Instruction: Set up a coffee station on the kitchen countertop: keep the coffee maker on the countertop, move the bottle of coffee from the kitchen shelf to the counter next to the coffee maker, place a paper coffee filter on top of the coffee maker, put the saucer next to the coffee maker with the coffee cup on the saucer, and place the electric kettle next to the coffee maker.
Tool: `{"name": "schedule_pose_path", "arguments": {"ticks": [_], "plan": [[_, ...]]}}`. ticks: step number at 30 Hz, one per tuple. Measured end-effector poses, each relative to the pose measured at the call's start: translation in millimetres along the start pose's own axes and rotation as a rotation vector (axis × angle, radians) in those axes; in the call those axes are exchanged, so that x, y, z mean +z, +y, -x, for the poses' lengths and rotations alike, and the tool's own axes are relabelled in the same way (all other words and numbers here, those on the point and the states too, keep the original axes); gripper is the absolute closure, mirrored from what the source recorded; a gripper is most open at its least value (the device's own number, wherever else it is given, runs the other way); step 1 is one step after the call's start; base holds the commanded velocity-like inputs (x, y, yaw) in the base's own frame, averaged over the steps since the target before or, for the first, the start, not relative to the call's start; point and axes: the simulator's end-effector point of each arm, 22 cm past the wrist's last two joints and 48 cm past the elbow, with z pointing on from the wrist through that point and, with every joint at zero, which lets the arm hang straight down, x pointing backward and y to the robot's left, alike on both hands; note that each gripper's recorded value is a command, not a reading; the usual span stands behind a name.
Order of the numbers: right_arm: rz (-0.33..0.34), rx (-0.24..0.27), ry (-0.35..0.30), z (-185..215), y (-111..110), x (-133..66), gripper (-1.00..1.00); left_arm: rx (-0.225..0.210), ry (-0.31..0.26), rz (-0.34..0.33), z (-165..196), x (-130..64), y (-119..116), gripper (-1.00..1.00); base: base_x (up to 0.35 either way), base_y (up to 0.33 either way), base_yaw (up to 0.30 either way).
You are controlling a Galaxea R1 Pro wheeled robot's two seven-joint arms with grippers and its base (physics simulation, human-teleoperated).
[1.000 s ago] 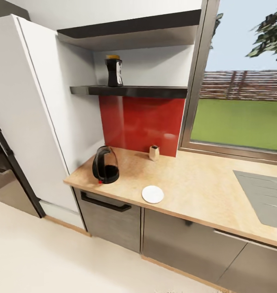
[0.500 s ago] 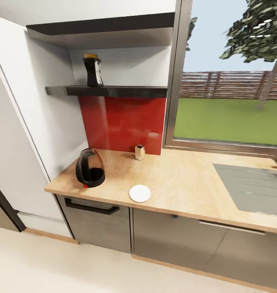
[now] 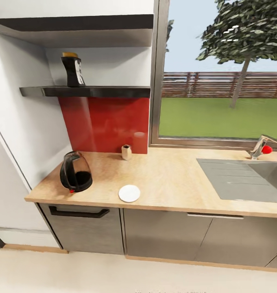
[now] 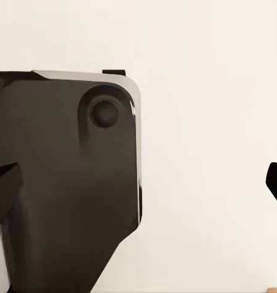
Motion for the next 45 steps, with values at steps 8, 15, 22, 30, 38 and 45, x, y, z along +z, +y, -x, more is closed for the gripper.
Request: {"name": "schedule_pose_path", "arguments": {"ticks": [8, 15, 22, 30, 38, 45], "plan": [[-0.001, -0.002, -0.005, 2, 0, 0.1, -1.0, -0.012, -0.164, -0.003, 40, -3.0, 0, -1.0, -0.01, 0.04, -0.027], [0.0, 0.002, -0.016, 7, 0, 0.3, -1.0, -0.043, -0.342, -0.006, 83, -12.9, 2, -1.0, 0.0, 0.0, 0.0], [-0.002, 0.005, -0.038, 17, 0, 0.8, -1.0, -0.085, -0.544, 0.001, 124, -31.1, 13, -1.0, 0.0, 0.0, 0.0], [-0.001, 0.005, -0.04, 18, 1, 1.0, -1.0, -0.106, -0.642, 0.005, 150, -43.0, 18, -1.0, -0.119, 0.107, 0.0], [-0.001, 0.005, -0.039, 18, 1, 0.8, -1.0, -0.139, -0.789, 0.031, 211, -66.0, 41, -1.0, -0.089, 0.079, 0.0], [-0.001, 0.005, -0.038, 18, 1, 0.8, -1.0, -0.183, -0.97, 0.023, 286, -105.1, 57, -1.0, -0.001, 0.001, 0.0]]}}
